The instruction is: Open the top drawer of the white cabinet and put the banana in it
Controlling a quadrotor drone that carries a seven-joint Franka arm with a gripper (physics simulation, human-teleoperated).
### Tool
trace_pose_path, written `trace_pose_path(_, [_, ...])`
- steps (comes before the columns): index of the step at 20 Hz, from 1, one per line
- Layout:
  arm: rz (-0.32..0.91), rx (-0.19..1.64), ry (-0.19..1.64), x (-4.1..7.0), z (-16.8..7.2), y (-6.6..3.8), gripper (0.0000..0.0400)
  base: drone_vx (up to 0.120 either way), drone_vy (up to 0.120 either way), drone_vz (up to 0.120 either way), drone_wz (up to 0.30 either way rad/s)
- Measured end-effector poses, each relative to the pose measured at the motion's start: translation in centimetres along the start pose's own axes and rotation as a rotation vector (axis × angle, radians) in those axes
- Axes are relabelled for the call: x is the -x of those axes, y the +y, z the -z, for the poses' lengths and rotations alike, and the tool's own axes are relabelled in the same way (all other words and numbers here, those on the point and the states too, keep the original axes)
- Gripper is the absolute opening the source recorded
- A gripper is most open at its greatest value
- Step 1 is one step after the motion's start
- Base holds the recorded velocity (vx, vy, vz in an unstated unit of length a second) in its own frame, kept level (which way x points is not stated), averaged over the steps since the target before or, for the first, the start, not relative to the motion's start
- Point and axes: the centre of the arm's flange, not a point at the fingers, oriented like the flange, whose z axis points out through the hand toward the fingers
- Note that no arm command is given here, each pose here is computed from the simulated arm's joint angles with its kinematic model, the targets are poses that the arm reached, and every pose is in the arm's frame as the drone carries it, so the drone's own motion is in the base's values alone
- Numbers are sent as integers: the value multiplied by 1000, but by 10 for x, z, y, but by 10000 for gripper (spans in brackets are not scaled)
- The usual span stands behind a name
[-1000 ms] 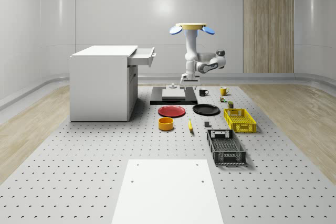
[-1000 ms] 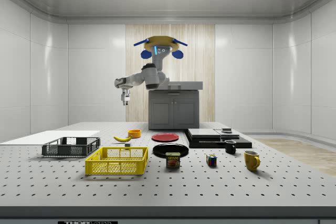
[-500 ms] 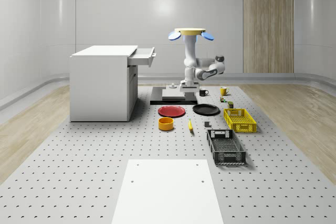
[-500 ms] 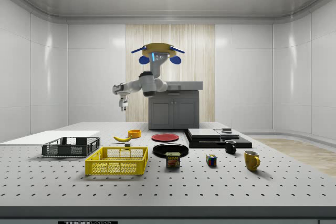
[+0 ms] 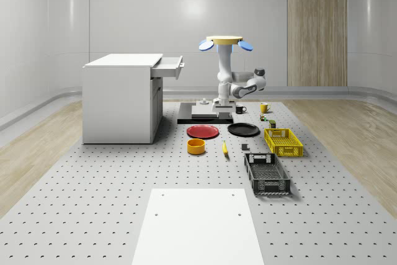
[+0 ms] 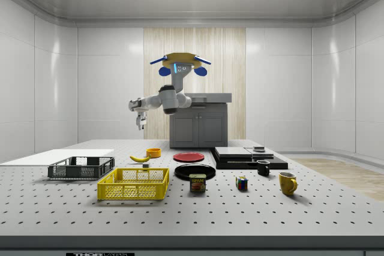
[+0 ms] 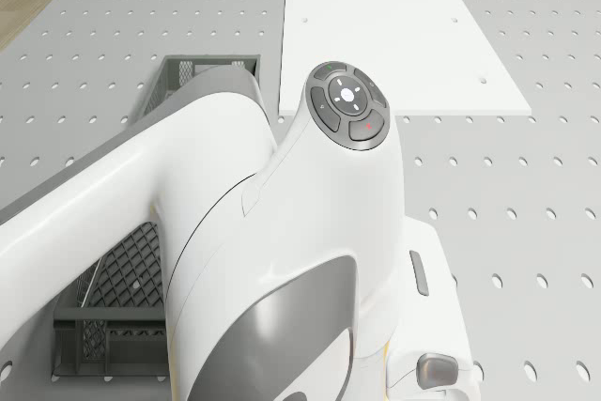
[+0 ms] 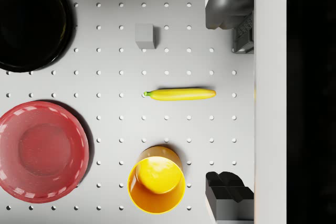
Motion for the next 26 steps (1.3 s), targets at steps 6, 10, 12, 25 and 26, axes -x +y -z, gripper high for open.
trace_pose_path(6, [0,0,0,0,0,0,400,0,0,-120,0])
trace_pose_path(10, [0,0,0,0,0,0,400,0,0,-120,0])
trace_pose_path(12, [0,0,0,0,0,0,400,0,40,-120,0])
trace_pose_path(25, [0,0,0,0,0,0,400,-15,9,-117,0])
trace_pose_path(26, [0,0,0,0,-2,0,400,0,0,0,0])
